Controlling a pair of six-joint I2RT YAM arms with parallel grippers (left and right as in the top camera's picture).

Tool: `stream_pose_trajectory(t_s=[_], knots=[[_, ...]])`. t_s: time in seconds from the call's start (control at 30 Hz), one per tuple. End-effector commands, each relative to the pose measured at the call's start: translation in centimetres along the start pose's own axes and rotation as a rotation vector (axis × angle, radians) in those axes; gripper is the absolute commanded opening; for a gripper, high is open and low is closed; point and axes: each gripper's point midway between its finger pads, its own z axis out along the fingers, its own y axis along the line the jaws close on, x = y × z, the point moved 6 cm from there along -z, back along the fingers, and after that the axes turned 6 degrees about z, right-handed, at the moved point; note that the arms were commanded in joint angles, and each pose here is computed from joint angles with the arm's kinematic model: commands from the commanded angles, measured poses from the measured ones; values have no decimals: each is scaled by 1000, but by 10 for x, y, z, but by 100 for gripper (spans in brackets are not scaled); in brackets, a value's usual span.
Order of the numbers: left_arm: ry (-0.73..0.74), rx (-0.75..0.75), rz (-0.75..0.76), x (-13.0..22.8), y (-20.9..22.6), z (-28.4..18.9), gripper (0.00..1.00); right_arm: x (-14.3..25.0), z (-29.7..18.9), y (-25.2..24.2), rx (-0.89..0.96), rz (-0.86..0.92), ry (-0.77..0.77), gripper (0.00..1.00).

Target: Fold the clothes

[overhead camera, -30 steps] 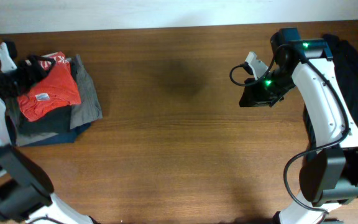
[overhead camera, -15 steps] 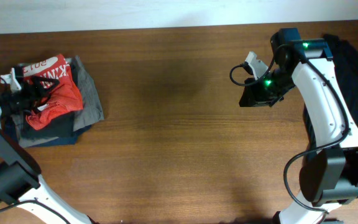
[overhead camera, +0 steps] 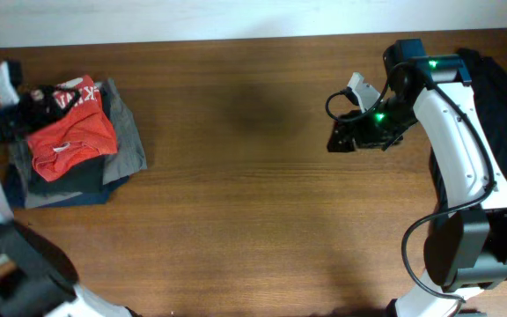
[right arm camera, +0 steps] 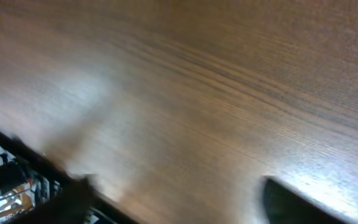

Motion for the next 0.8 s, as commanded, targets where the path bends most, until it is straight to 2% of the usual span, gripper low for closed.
stream_pose_trajectory(t_s=[0.0, 0.13, 0.2, 0.3, 0.43, 0.63, 0.77], knots=[[27, -208, 240, -15, -68, -1, 99, -4, -10, 1, 13, -19, -56, 99], [126, -288, 334, -2, -107, 28, 99, -19, -12, -1, 29, -54, -134, 99], [199, -260, 365, 14, -129, 44, 99, -30, -14, -9, 93, -60, -187, 99], [273, -259, 368, 29, -140, 49, 99, -29, -16, -25, 235, 43, -189, 99], [476, -302, 241, 66, -135, 35, 99, -11, -15, -27, 242, 114, -100, 99], [630, -363, 131, 93, -135, 14, 99, 11, -22, -13, 176, 185, -31, 99], [718, -365, 83, 108, -140, 1, 99, 31, -38, 1, 166, 180, -55, 99]])
